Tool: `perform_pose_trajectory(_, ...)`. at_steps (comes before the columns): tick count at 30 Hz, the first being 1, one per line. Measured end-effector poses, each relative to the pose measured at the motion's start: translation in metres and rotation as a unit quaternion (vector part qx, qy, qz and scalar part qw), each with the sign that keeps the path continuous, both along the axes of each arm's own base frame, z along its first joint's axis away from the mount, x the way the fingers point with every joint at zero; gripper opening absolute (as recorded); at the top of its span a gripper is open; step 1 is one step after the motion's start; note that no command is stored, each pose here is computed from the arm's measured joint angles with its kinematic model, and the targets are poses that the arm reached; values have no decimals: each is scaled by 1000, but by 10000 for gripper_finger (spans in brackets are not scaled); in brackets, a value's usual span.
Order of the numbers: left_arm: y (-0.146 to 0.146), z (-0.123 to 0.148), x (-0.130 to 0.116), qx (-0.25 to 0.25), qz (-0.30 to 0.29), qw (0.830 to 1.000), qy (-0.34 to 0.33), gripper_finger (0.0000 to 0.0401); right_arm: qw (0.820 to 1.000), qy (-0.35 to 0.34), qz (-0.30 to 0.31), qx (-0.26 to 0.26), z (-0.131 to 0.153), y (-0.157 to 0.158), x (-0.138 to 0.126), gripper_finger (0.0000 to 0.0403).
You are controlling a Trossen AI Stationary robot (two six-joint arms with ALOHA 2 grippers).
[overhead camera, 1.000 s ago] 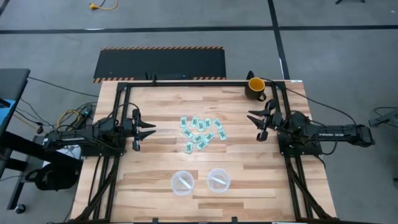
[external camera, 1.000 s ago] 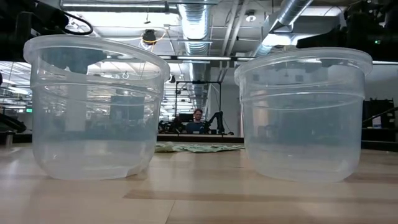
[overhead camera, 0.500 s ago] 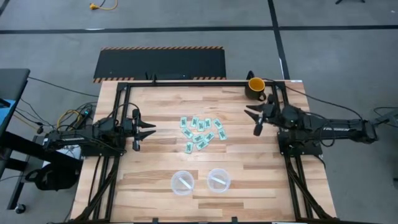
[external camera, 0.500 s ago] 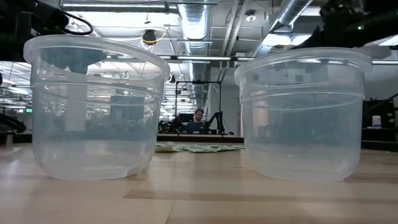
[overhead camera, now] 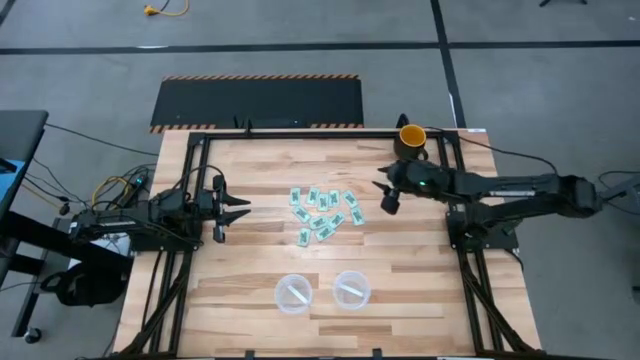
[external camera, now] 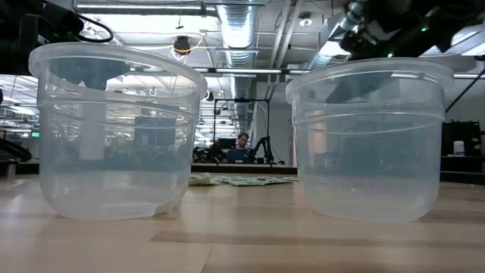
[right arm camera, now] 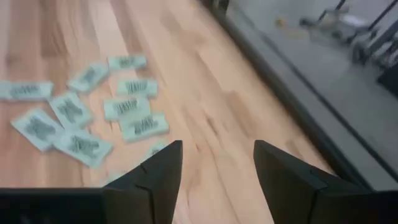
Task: Pick and place Stevia / Truvia into bins
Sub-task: Put the white stevia pack into the right transparent basket
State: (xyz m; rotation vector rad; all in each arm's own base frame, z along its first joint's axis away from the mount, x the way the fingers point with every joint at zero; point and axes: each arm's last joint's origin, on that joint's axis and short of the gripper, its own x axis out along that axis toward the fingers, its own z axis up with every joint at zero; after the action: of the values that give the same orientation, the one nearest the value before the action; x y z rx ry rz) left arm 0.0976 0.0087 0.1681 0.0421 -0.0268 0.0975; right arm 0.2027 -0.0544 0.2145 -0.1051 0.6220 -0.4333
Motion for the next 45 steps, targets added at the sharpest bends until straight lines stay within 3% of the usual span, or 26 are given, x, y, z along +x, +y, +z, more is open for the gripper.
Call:
perform_pose_trajectory(14,0,0,0,0,0,1000,0,97,983,143,109,40,-22,7,42,178)
perform_pose_trajectory(26,0,0,0,0,0,1000,0,97,946,269,160,80,-50,12,69,176)
perform_pose_trajectory(45,0,0,0,0,0,1000,0,97,911,312,252,93,-70,14,101,176)
